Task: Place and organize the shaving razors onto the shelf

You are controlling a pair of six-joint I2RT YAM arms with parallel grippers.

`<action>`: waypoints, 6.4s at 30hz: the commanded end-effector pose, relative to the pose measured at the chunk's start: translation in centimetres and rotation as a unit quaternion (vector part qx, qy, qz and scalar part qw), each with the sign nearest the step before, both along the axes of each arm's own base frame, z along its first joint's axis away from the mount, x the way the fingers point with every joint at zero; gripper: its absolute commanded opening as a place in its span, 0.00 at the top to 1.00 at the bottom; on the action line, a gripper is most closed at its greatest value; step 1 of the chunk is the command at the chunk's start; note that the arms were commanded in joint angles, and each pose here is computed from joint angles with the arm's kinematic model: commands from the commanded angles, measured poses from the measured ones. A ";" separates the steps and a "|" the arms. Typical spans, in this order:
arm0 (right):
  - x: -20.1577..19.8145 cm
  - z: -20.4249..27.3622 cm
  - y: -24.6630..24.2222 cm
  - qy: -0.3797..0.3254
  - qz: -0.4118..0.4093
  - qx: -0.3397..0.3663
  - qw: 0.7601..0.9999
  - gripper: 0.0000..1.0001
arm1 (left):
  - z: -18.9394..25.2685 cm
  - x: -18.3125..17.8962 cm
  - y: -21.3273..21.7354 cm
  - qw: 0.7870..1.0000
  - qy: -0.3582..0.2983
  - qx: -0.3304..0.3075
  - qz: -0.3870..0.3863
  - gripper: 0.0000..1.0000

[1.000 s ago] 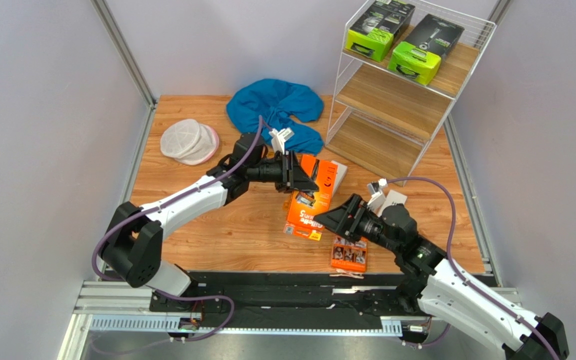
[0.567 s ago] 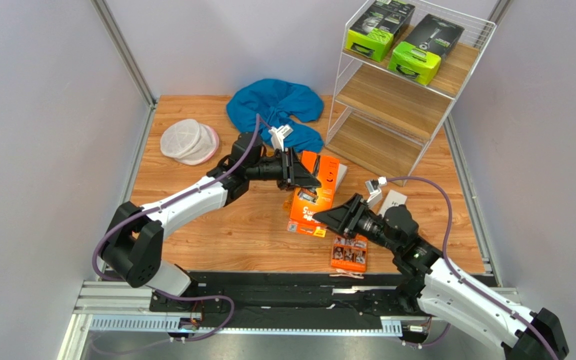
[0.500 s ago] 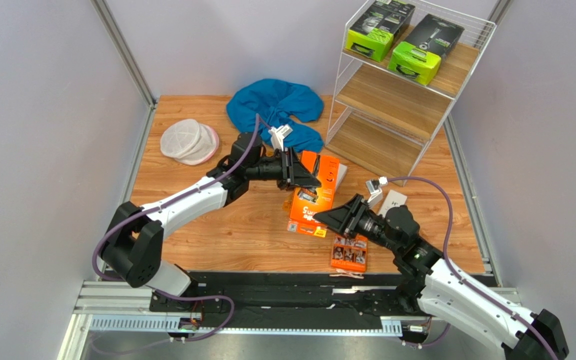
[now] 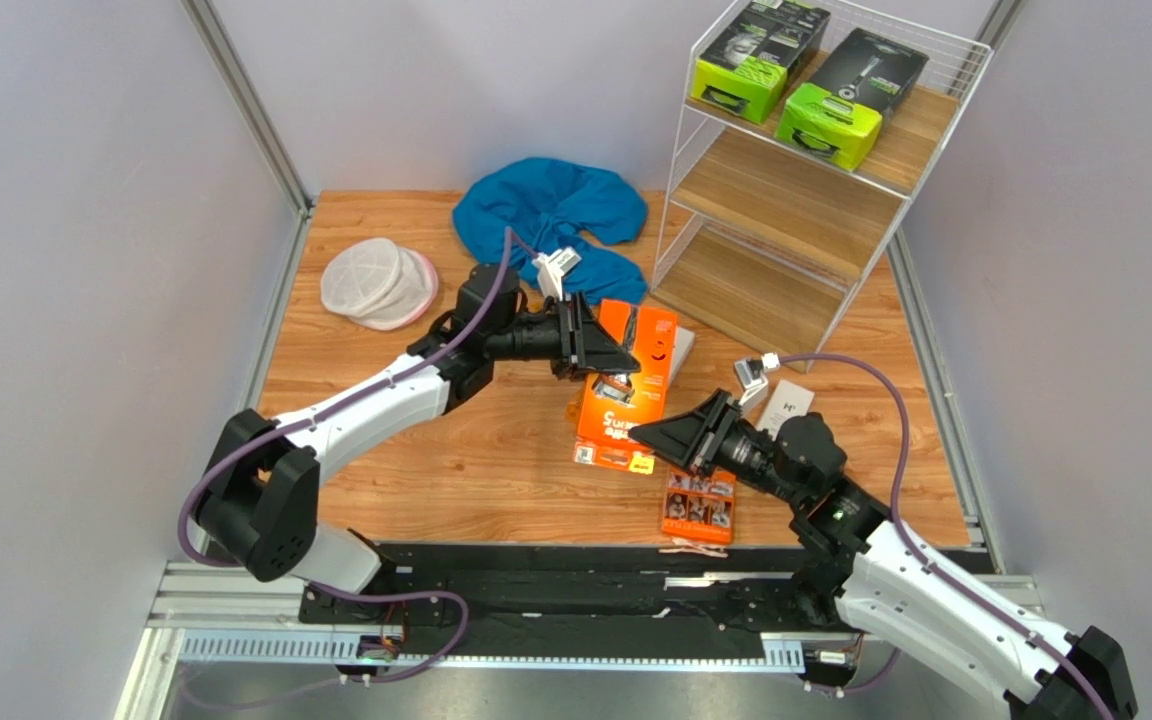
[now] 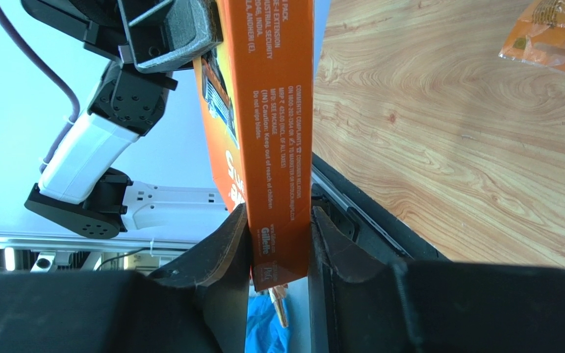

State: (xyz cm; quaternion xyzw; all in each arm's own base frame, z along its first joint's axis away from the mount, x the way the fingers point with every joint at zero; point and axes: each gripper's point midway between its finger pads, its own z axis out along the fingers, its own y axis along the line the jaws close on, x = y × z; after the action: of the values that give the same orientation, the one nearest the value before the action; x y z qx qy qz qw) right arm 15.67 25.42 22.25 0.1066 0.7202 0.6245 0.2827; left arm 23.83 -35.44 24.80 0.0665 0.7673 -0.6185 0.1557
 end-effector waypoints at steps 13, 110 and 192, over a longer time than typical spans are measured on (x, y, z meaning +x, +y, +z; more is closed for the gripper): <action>0.2 1.2 -0.1 -0.028 -0.004 -0.019 0.999 1.00 | -4.5 2.8 9.4 0.969 -0.023 0.199 0.144 0.14; 27.1 10.4 -11.8 0.006 -0.316 -0.076 0.945 0.55 | 5.9 12.8 5.8 0.957 -0.184 0.162 0.153 0.24; 24.3 6.1 -8.3 0.036 -0.238 -0.097 0.966 1.00 | 9.4 15.0 1.5 0.945 -0.278 0.118 0.122 0.66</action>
State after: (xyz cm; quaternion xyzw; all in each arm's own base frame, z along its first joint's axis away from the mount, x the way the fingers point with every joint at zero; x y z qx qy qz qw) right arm 38.84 15.51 28.94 0.2744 0.7433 0.4515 0.4103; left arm 38.92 -37.10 33.22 0.1583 0.7612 -0.4858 0.3995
